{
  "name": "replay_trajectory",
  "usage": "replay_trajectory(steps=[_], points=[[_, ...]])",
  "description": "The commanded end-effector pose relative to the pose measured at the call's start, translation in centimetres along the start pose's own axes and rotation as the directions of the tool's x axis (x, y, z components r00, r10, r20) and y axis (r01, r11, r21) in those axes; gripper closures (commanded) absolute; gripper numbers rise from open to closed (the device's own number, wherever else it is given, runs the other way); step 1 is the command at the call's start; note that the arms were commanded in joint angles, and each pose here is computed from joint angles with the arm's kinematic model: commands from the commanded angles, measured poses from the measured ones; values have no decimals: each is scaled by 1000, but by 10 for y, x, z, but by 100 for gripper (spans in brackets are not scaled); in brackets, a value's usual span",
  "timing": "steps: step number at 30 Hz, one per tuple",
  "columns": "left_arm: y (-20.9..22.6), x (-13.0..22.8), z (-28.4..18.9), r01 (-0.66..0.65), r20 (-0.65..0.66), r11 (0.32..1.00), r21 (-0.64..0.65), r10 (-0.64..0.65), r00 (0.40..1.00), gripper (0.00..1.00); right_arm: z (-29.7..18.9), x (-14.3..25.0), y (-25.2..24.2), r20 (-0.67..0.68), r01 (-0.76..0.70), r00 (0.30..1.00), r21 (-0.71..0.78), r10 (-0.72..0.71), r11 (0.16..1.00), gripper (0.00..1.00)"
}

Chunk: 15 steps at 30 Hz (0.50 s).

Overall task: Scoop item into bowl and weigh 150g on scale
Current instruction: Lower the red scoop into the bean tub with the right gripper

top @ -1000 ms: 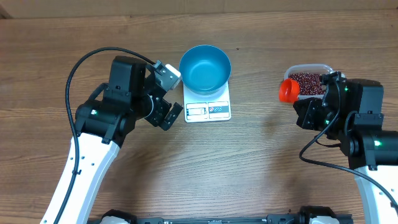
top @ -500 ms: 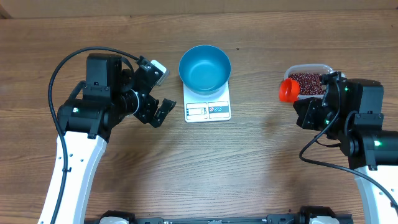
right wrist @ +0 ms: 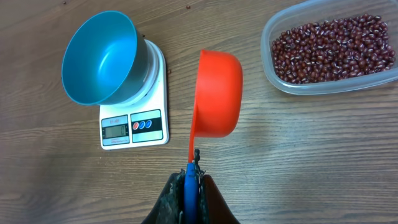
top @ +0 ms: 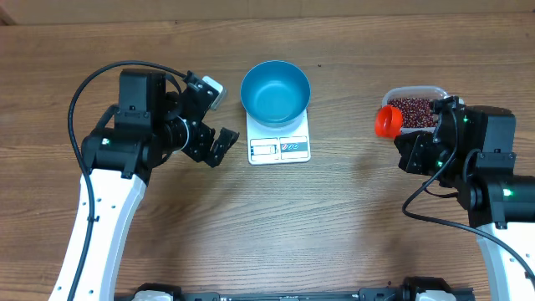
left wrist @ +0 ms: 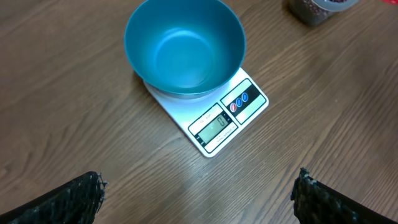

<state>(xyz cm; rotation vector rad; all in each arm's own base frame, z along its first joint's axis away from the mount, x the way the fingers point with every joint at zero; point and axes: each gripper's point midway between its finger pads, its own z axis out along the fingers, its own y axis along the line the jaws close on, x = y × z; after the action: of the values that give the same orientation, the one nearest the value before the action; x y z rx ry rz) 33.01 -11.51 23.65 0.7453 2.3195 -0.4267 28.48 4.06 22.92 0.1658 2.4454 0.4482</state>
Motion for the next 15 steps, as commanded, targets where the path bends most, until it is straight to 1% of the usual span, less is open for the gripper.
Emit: replay_trajectory(steps=[1, 15], points=[[4, 2, 5, 48, -13, 999, -4, -48, 999, 0, -7, -9, 5, 32, 17, 999, -13, -16, 1000, 96], [9, 3, 7, 40, -20, 999, -26, -41, 999, 0, -7, -9, 5, 32, 17, 999, -13, -17, 1000, 96]])
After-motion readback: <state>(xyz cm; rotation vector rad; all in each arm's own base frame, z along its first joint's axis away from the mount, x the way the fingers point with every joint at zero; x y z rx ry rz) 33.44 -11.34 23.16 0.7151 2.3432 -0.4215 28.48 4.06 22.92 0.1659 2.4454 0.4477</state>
